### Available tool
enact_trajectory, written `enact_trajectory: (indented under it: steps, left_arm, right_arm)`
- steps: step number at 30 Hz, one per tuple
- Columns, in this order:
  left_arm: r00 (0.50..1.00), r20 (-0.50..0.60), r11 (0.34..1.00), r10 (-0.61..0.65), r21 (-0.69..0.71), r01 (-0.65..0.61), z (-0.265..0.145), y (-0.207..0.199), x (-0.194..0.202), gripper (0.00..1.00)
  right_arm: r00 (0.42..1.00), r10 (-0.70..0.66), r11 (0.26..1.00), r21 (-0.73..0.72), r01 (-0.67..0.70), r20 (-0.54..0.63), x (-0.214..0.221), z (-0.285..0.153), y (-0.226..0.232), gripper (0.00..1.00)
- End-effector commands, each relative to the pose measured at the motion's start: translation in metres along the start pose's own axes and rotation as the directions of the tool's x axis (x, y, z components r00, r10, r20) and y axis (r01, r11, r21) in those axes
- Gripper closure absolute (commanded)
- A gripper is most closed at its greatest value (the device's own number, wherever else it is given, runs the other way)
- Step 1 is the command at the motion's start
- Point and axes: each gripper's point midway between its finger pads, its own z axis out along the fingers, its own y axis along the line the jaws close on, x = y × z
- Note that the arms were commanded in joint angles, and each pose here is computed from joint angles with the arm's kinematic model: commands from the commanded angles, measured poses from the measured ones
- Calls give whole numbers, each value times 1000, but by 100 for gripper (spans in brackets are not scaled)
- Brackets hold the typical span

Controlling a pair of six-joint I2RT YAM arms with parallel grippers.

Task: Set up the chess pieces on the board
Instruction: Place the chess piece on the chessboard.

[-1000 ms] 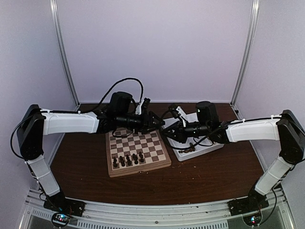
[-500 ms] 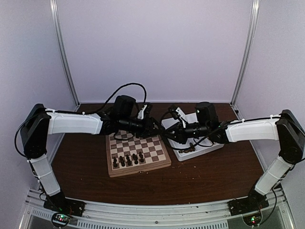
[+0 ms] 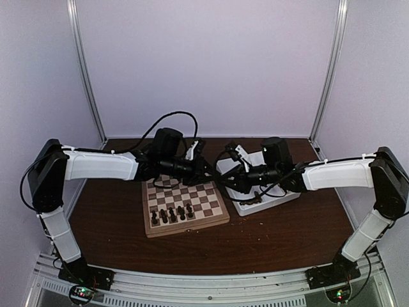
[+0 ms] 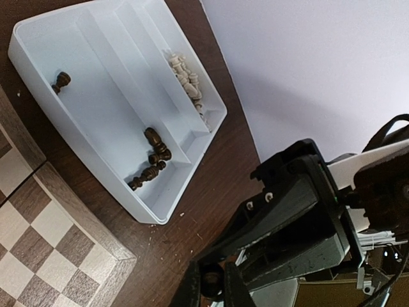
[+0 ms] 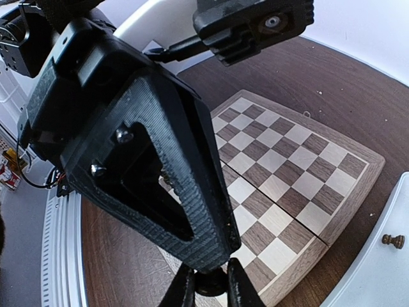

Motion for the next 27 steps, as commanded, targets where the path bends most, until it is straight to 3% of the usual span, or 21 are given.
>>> enact_trajectory:
  steps: [1,7,14,20,27]
  left_arm:
    - [999,4,999,33,36,-33,3,-11,-4,97]
    - [998,14,998,64,15,-64,1,-9,-6,100]
    - [988,23,984,150,-106,-147,-11,3,-8,100]
    - [961,-4,932,275,-245,-268,-18,20,-8,100]
    - [900,-101,805,424,-413,-425,-21,38,-2,100]
  right_arm:
    - [999,-29,999,22,28,19,-10,4,-3,80]
    - [998,-45,998,39,43,43,-12,-1,-3,70]
    - [994,-64,997,41,61,89,-16,-10,2,47]
    - [990,-55,995,95,43,128,-19,-18,-7,44]
    - [968,-22,977,209,-32,250,-27,-48,-35,41]
